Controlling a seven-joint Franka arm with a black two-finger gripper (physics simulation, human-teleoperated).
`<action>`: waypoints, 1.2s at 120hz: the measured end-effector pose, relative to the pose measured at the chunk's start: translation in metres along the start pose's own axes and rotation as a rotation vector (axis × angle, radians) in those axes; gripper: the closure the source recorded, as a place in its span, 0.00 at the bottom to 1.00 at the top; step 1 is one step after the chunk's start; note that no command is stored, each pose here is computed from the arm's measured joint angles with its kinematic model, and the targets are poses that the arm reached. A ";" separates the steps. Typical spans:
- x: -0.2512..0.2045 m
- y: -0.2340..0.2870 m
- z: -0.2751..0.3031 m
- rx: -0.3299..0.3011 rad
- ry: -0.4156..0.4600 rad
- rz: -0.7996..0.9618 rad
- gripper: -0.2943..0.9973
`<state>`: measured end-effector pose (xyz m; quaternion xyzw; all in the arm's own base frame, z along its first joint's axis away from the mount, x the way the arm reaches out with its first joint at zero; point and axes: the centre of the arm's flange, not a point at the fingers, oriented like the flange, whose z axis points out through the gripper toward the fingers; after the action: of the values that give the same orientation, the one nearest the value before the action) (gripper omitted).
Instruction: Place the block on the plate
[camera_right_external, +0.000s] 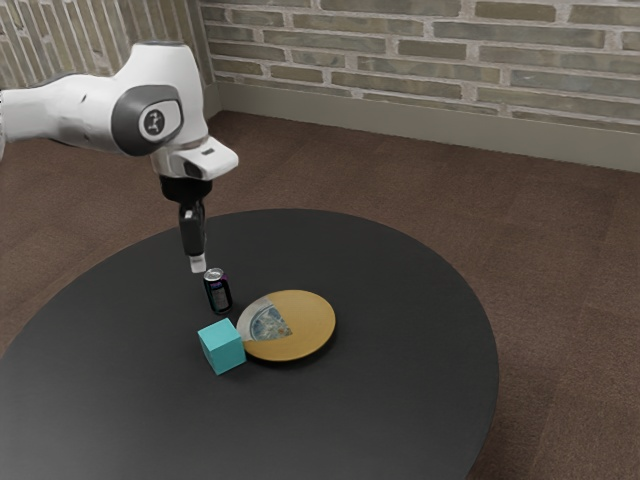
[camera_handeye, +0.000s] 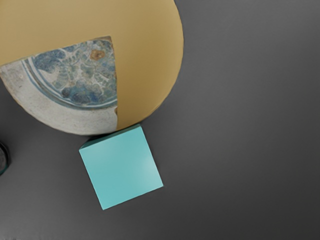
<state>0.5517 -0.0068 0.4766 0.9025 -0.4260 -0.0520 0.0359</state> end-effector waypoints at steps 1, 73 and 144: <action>-0.001 0.000 0.002 0.000 -0.001 -0.003 0.23; -0.002 -0.006 0.127 0.026 -0.006 -0.263 0.23; 0.013 -0.034 0.197 0.043 -0.018 -0.420 0.23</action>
<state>0.5618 0.0004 0.2769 0.9715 -0.2299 -0.0575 0.0011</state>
